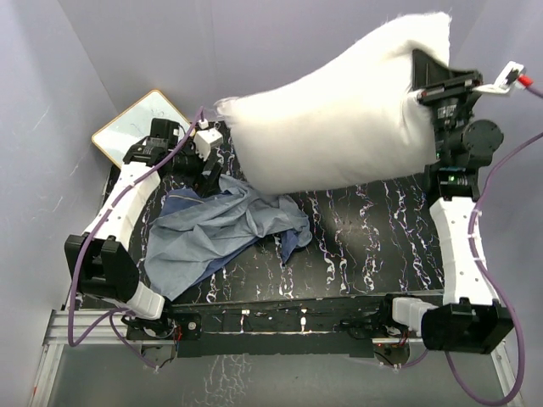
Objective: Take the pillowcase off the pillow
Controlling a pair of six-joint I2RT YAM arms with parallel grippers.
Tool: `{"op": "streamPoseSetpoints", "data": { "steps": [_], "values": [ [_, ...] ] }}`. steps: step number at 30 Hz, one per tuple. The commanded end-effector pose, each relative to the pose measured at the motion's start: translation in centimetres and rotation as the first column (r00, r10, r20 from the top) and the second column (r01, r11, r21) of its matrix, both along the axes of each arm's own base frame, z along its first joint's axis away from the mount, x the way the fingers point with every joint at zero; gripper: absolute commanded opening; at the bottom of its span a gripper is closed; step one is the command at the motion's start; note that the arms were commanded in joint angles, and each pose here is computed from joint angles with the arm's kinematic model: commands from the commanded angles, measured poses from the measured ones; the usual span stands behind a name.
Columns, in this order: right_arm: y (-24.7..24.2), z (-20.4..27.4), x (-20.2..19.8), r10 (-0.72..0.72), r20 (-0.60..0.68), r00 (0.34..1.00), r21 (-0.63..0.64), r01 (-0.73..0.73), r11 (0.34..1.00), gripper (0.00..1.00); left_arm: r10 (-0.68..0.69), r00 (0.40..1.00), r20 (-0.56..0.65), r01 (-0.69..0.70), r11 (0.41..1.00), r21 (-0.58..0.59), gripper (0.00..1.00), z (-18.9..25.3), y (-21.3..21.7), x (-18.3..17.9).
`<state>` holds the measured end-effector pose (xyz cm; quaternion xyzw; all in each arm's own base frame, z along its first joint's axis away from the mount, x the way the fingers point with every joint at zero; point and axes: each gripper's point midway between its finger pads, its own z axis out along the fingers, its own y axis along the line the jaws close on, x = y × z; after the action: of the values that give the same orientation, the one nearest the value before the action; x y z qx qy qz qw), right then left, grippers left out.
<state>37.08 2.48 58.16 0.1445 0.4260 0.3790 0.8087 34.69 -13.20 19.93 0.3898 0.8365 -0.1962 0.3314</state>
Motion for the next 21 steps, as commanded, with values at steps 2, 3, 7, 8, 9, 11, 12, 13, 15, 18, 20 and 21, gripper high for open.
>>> {"op": "streamPoseSetpoints", "data": {
  "steps": [2, 3, 7, 8, 9, 11, 12, 13, 15, 18, 20, 21],
  "values": [
    [-3.2, -2.5, -4.1, -0.176, 0.055, 0.983, 0.092, 0.171, 0.981, 0.08, 0.106, 0.988, 0.11, -0.114, 0.991, 0.064, 0.97, 2.4, 3.2, -0.1],
    [-4.0, -6.1, -3.0, -0.208, -0.032, 0.978, 0.104, 0.21, 0.972, 0.08, 0.128, 0.983, 0.131, -0.14, 0.987, 0.08, 0.97, 2.8, 3.9, 0.1],
    [-4.9, -18.7, -1.1, -0.239, -0.306, 0.921, 0.078, 0.274, 0.958, 0.08, 0.233, 0.95, 0.207, -0.261, 0.958, 0.12, 0.97, 3.9, 6.7, 1.4],
    [-4.9, -21.3, -1.0, -0.238, -0.353, 0.905, 0.071, 0.28, 0.957, 0.08, 0.255, 0.942, 0.219, -0.286, 0.95, 0.126, 0.97, 4.1, 7.2, 1.7],
    [-5.2, -24.3, -1.0, -0.263, -0.404, 0.876, 0.034, 0.302, 0.953, 0.12, 0.271, 0.936, 0.225, -0.305, 0.943, 0.131, 0.97, 4.3, 7.6, 2.0],
    [-6.0, -27.2, -1.4, -0.314, -0.441, 0.84, -0.008, 0.347, 0.938, 0.25, 0.286, 0.931, 0.228, -0.321, 0.938, 0.133, 0.97, 4.7, 8.1, 2.5],
    [-6.4, -28.1, -1.6, -0.346, -0.446, 0.825, -0.033, 0.371, 0.928, 0.41, 0.293, 0.929, 0.226, -0.327, 0.936, 0.13, 0.97, 4.9, 8.3, 2.7],
    [-6.9, -28.6, -1.7, -0.374, -0.452, 0.81, -0.049, 0.397, 0.917, 0.6, 0.298, 0.928, 0.225, -0.33, 0.935, 0.125, 0.97, 5.0, 8.3, 2.9],
    [-7.9, -28.2, -1.8, -0.434, -0.436, 0.788, -0.08, 0.446, 0.891, 0.97, 0.309, 0.924, 0.228, -0.339, 0.934, 0.11, 0.97, 5.4, 8.3, 3.1],
    [-8.5, -24.9, -1.3, -0.489, -0.373, 0.788, -0.13, 0.478, 0.869, 0.98, 0.323, 0.916, 0.237, -0.352, 0.932, 0.088, 0.97, 5.9, 8.2, 3.3],
    [-8.6, -23.1, -0.8, -0.506, -0.351, 0.788, -0.162, 0.481, 0.862, 0.98, 0.365, 0.893, 0.263, -0.395, 0.916, 0.07, 0.97, 6.3, 8.6, 3.8],
    [-8.7, -22.6, -0.6, -0.515, -0.352, 0.782, -0.173, 0.486, 0.856, 0.98, 0.38, 0.882, 0.28, -0.412, 0.909, 0.064, 0.97, 6.5, 8.9, 4.0]
  ]
}}
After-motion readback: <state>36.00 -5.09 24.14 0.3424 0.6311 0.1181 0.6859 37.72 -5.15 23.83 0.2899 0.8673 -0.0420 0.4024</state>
